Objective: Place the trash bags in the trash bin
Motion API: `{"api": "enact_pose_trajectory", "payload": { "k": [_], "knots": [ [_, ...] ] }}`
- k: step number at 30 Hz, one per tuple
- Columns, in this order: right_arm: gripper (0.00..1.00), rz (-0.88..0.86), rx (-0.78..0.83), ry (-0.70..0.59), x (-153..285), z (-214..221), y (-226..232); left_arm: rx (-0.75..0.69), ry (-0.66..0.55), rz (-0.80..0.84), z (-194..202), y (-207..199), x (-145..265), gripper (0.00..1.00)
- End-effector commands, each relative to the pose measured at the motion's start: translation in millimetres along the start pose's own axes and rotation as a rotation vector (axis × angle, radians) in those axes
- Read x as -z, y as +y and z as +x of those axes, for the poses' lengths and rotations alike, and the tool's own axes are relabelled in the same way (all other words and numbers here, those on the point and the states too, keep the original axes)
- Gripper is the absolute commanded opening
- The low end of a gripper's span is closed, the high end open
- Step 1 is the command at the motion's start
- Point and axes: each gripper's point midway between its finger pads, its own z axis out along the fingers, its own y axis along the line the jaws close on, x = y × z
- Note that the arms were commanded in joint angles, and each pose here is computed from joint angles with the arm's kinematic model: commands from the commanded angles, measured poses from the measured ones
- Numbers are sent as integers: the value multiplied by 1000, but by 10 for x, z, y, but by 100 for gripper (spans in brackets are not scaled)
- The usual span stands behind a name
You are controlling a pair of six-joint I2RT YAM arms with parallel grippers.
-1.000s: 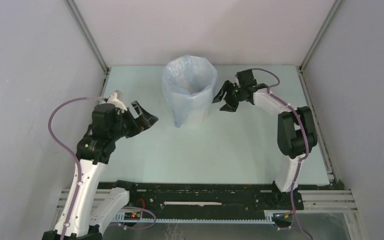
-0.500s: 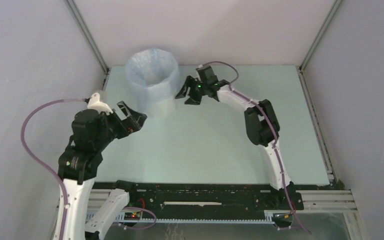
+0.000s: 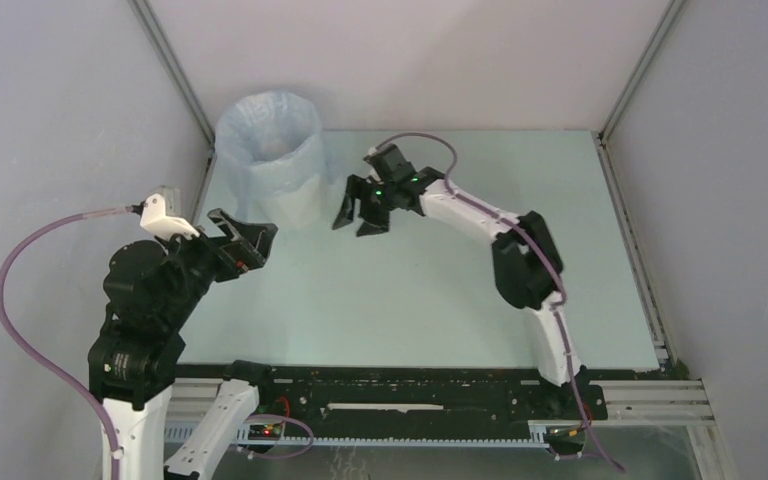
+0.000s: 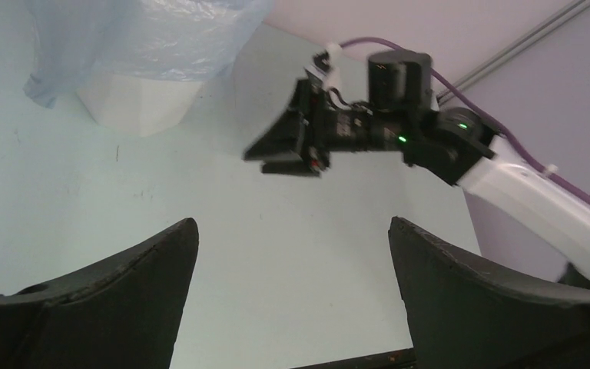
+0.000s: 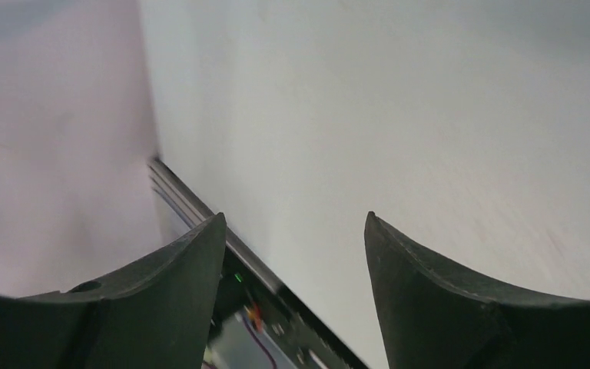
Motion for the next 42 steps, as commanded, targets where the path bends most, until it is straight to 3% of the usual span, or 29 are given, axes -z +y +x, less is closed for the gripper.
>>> {"api": "enact_pose_trajectory", "payload": {
  "k": [1,6,9,11,14,19,30,42],
  "knots": [
    [77,100,170,-89,1146,93,21,-30,-109,61,-309,-177,83,99],
    [81,218,284,-194,2228,432,-166,-15,-179,99,-545,-320,155,100],
    [85,227,331,-322,2986,588,-75,11,-223,116,-740,-430,250,100],
    [99,228,361,-447,3537,679,49,24,-246,143,-881,-542,333,100],
    [100,220,399,-617,4340,863,234,24,-280,180,-1071,-689,456,100],
    [100,228,400,-757,5106,1119,345,15,-316,203,-1236,-798,590,100],
    [100,120,361,-930,5806,1420,526,37,-348,226,-1339,-872,713,100],
    [100,84,374,-908,5733,1412,594,68,-361,202,-1276,-788,831,100]
  ]
}}
